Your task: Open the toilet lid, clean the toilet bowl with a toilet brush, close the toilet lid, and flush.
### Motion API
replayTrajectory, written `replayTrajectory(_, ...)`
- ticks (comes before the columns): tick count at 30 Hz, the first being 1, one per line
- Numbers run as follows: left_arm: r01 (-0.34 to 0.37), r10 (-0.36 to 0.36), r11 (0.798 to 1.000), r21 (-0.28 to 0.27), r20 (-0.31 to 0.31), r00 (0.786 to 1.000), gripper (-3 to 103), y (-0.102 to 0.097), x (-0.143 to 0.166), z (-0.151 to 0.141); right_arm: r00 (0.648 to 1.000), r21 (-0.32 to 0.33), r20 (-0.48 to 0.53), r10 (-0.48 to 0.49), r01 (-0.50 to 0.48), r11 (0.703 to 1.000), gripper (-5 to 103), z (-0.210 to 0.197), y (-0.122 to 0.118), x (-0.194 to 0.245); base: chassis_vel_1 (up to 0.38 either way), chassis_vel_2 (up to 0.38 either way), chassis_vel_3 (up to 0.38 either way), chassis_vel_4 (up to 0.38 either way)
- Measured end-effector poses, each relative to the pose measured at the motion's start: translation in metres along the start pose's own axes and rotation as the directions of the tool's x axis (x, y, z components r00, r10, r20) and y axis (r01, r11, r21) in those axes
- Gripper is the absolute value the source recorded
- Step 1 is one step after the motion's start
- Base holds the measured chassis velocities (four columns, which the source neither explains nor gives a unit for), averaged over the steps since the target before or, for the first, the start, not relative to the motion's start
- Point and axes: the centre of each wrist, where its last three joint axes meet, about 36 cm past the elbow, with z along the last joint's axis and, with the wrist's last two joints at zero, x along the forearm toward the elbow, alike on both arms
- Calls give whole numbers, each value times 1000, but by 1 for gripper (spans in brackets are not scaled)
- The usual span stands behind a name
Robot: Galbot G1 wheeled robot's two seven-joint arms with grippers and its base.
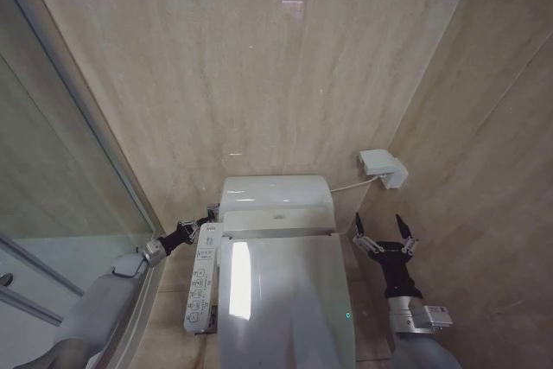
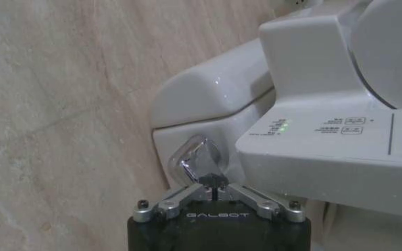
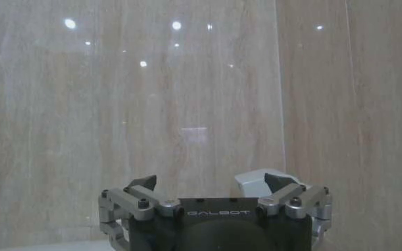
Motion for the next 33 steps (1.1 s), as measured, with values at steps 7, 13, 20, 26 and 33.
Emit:
replayTrajectory(7, 3, -3, 1000, 1, -1, 1000, 0, -1, 1, 0, 1000, 0, 0, 0, 0, 1000, 100, 0, 0, 0, 0, 0, 0, 0)
replayTrajectory(13, 7, -7, 1000, 1, -5, 1000, 0, -1, 4, 1, 1000, 0, 0, 0, 0, 1000, 100, 0, 0, 0, 0, 0, 0, 0)
replayTrajectory(20, 13, -13, 1000, 5, -8, 1000, 0, -3, 6, 3, 1000, 0, 0, 0, 0, 1000, 100, 0, 0, 0, 0, 0, 0, 0)
replayTrajectory(26, 52, -52, 998, 35, -21, 998, 0, -15, 18, 11, 1000, 0, 0, 0, 0, 1000, 100, 0, 0, 0, 0, 0, 0, 0)
replayTrajectory(33, 97, -93, 992, 80, -51, 994, 0, -47, 48, 26, 1000, 0, 0, 0, 0, 1000, 100, 0, 0, 0, 0, 0, 0, 0)
